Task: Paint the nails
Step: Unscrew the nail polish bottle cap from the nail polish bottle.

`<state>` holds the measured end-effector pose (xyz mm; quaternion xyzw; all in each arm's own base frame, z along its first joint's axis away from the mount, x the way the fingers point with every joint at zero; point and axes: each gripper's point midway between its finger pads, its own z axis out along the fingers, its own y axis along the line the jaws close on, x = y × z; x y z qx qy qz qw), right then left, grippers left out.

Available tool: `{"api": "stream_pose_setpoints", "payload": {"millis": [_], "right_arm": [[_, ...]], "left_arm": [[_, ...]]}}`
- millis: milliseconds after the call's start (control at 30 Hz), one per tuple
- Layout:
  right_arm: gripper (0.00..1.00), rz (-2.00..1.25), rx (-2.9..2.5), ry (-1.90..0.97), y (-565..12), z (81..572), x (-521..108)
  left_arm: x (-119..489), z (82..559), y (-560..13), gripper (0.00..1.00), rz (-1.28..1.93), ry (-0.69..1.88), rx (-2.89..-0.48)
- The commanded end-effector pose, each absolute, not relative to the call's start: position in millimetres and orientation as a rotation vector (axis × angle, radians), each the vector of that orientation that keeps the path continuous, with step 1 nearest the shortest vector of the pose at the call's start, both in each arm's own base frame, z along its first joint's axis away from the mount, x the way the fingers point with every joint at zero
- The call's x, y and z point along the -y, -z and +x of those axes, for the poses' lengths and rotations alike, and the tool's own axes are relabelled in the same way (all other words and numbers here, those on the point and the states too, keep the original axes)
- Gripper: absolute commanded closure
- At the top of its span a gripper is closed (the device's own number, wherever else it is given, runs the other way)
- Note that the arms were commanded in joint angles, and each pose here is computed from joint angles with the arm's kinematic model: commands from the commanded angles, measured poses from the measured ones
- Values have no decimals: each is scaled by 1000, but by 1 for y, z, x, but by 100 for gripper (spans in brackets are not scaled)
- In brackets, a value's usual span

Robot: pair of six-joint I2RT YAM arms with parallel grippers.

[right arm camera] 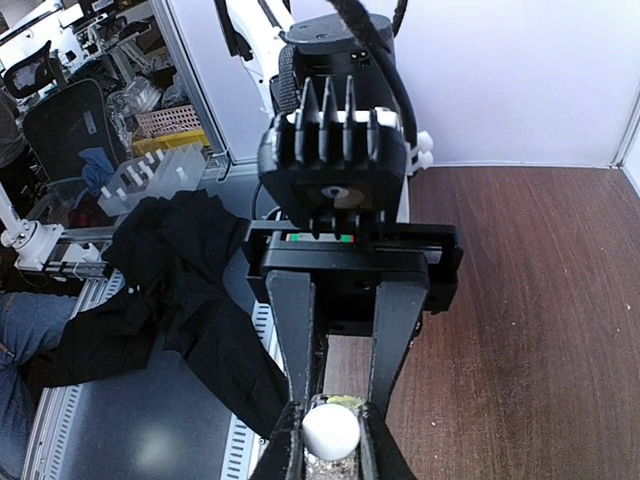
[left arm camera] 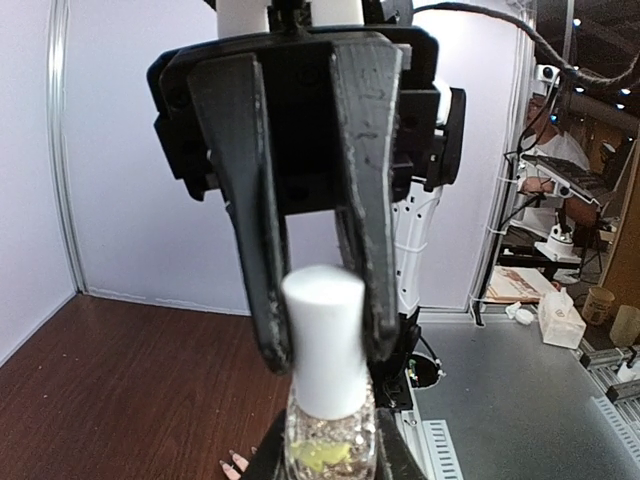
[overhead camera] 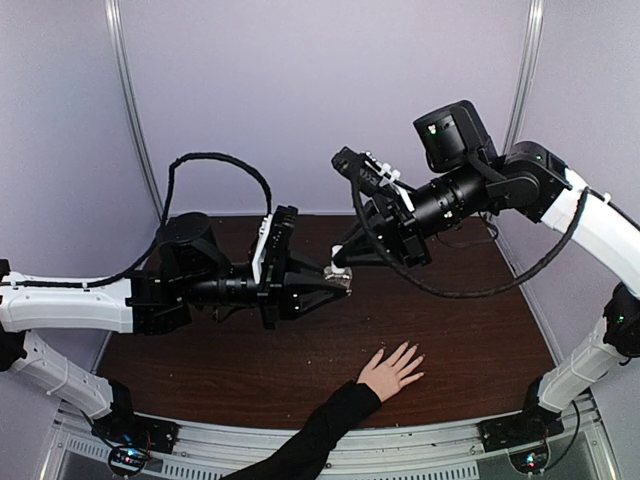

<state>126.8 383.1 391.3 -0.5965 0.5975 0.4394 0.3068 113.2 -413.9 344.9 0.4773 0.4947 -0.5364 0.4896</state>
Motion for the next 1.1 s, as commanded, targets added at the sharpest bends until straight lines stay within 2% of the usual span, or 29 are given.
{"api": "stream_pose_setpoints", "payload": {"millis": [0, 67, 167, 300, 533, 1067], "right_arm": [[80, -1603, -1451, -1300, -414, 105, -386], [61, -1563, -1486, -1260, -414, 112, -385], [40, -1470, -1558, -1181, -413, 127, -382], [28, -1230, -1700, -1039, -413, 165, -377], [31, -914, -1910, -915, -399, 210, -373], [45, -786, -2045, -875, -367, 236, -393]], "left_arm": [[411, 109, -362, 100, 1156, 1282, -1094], [404, 123, -362, 100, 1088, 1200, -1139], [393, 151, -358, 100, 966, 1055, -1229], [379, 185, -351, 100, 821, 890, -1336], [377, 205, -341, 100, 756, 789, -1407], [391, 217, -334, 100, 740, 771, -1454]]}}
